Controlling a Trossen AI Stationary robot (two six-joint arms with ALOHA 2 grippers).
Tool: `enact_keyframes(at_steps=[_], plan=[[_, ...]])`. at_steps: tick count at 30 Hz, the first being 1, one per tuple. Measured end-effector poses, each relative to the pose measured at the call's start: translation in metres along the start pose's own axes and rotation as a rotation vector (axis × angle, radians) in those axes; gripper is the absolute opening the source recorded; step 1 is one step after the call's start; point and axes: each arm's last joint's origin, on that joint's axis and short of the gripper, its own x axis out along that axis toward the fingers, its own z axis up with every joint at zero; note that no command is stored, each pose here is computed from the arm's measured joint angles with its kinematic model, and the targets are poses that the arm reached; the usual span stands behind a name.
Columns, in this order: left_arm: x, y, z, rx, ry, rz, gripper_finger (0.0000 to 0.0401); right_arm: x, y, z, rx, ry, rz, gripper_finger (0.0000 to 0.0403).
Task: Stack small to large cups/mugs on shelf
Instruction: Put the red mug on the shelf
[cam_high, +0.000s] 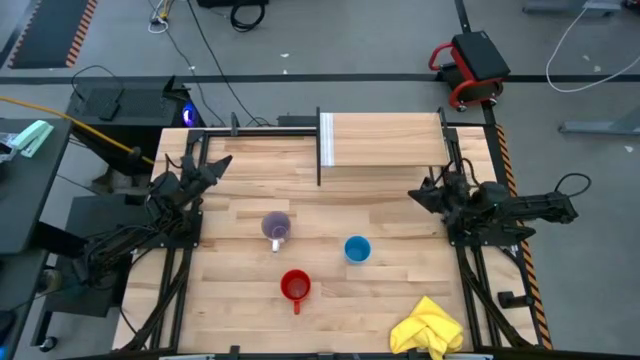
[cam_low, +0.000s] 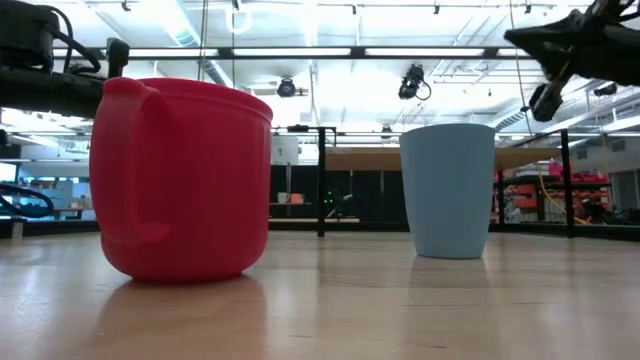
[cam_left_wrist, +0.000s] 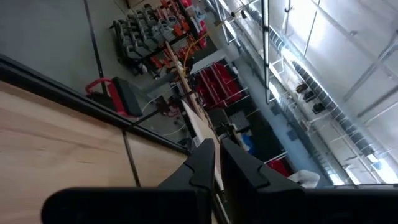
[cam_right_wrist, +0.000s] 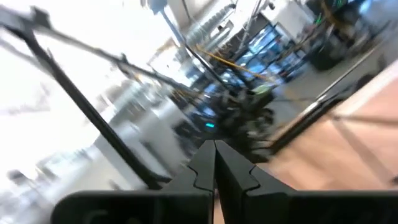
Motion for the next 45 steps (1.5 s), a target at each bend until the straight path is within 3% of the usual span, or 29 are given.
enact_keyframes(at_steps=[4,13,18,24,28,38,41,45], plan=[[0.0,0.0,0.0,-0.096,0.014,-0.009,0.004,0.0,0.005,0.005,0.153,-0.047,0.051,0.0014],[-0.003,-0.012,-0.01,-0.178,0.335,-0.209,0.003,-0.002,0.012,0.014,0.171,-0.13,0.138,0.0014],[-0.007,-0.026,-0.014,-0.197,0.377,-0.345,0.003,-0.004,0.019,0.021,0.236,-0.185,0.228,0.0014],[-0.013,-0.039,-0.016,-0.197,0.39,-0.488,0.0036,-0.004,0.039,0.038,0.207,-0.171,0.343,0.0014],[-0.016,-0.043,-0.02,-0.184,0.41,-0.499,0.0032,0.002,0.059,0.055,0.134,-0.156,0.376,0.0014],[-0.022,-0.087,-0.014,-0.107,0.427,-0.545,0.0025,0.056,0.099,0.079,0.072,0.194,0.178,0.0014],[-0.019,-0.103,-0.019,-0.05,0.505,-0.487,0.0025,0.076,0.109,0.081,0.067,0.323,0.14,0.0014],[-0.014,-0.118,-0.036,0.056,0.662,-0.316,0.0025,0.098,0.117,0.081,0.049,0.492,0.06,0.0014]])
